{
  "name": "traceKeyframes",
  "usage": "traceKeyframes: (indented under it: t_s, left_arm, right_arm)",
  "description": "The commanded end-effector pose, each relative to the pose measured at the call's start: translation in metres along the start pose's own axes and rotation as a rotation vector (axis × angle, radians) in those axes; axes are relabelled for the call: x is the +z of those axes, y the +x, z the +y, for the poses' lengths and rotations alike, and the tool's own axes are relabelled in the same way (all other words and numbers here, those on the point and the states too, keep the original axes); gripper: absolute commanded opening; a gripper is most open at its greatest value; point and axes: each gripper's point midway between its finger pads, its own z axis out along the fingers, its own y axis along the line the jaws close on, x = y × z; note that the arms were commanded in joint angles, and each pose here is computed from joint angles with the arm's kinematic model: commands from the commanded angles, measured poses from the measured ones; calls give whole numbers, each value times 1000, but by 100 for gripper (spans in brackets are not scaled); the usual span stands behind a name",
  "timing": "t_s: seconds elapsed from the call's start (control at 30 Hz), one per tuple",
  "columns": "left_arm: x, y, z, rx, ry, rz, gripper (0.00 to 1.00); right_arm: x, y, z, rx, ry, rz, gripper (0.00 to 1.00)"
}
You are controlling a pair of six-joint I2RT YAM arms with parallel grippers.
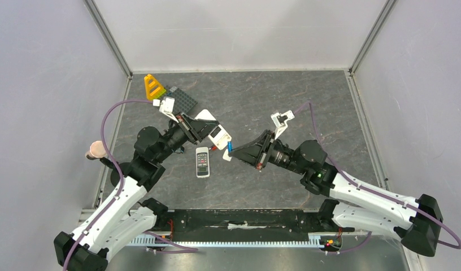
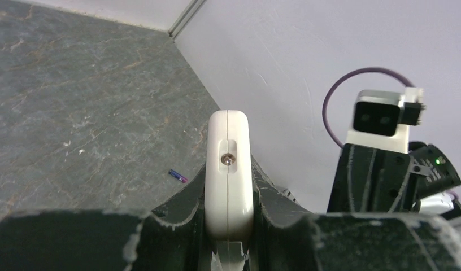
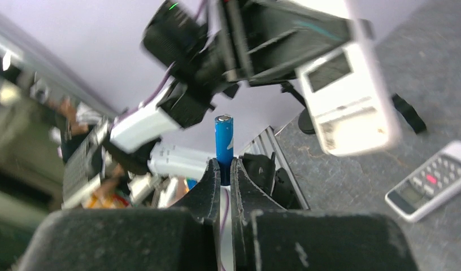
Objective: Load the batteries into the remote control
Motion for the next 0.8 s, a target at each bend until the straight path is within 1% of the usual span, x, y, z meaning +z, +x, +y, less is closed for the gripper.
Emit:
traceKeyframes:
  t_s: [0.0, 0.07, 0.13, 0.17, 0.4, 0.53, 0.77]
  left_arm:
    - [-2, -14, 12, -110, -119, -65, 2]
    - [-3, -9, 20, -138, -156, -54, 2]
    - [-3, -5, 24, -150, -166, -43, 2]
    - [-3, -3, 25, -153, -169, -38, 2]
    - [1, 16, 28, -161, -135, 29, 2]
    - [-1, 22, 29, -127, -114, 38, 2]
    - [-7, 27, 33, -70, -102, 27, 2]
  right_arm:
    - [-2, -26, -46, 329, 310, -214, 0]
    - [-7, -14, -66, 535, 403, -244, 0]
    - [-7, -2, -71, 657, 413, -244, 0]
    - [-4, 3, -71, 687, 415, -238, 0]
    - [13, 42, -81, 822, 597, -122, 0]
    - [11, 54, -90, 869, 636, -128, 0]
    - [8, 54, -91, 886, 651, -160, 0]
